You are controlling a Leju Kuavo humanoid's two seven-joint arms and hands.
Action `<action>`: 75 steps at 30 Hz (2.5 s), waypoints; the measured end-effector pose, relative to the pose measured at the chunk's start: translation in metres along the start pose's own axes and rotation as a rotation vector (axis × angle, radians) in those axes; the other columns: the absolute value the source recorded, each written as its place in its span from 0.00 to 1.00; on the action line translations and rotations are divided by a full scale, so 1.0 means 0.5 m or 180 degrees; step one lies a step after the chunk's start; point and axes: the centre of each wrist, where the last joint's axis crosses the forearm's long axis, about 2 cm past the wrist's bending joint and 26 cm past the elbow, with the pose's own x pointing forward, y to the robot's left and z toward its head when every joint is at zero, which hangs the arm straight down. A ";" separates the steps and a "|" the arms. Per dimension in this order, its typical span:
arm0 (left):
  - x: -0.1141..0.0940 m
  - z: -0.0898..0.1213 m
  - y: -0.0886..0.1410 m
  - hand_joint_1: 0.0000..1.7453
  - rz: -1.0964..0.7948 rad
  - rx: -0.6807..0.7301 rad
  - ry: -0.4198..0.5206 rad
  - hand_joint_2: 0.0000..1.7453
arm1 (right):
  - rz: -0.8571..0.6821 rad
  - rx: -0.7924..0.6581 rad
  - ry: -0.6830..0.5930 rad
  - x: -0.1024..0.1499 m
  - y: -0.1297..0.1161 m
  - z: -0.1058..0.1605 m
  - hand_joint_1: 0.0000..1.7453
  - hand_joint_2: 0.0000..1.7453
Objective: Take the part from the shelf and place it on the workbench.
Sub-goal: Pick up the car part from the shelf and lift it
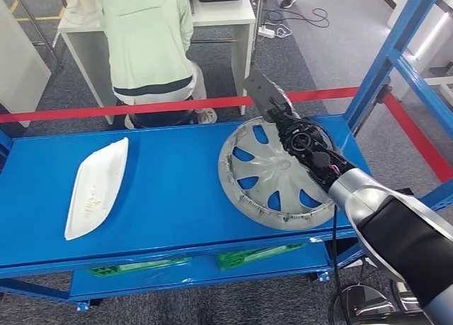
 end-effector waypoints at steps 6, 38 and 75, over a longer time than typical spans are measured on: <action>0.001 0.000 0.000 0.00 0.0003 -0.0002 0.0000 0.00 | 0.0114 -0.0028 0.0009 -0.001 0.004 0.002 0.00 0.00; -0.001 0.000 0.000 0.00 0.0231 0.0075 0.0091 0.00 | 0.1245 0.0401 0.0116 0.041 0.119 0.083 0.00 1.00; -0.005 0.001 -0.004 0.00 0.0221 0.0068 0.0124 0.00 | 0.1369 0.0837 -0.0224 0.048 0.214 0.293 0.00 1.00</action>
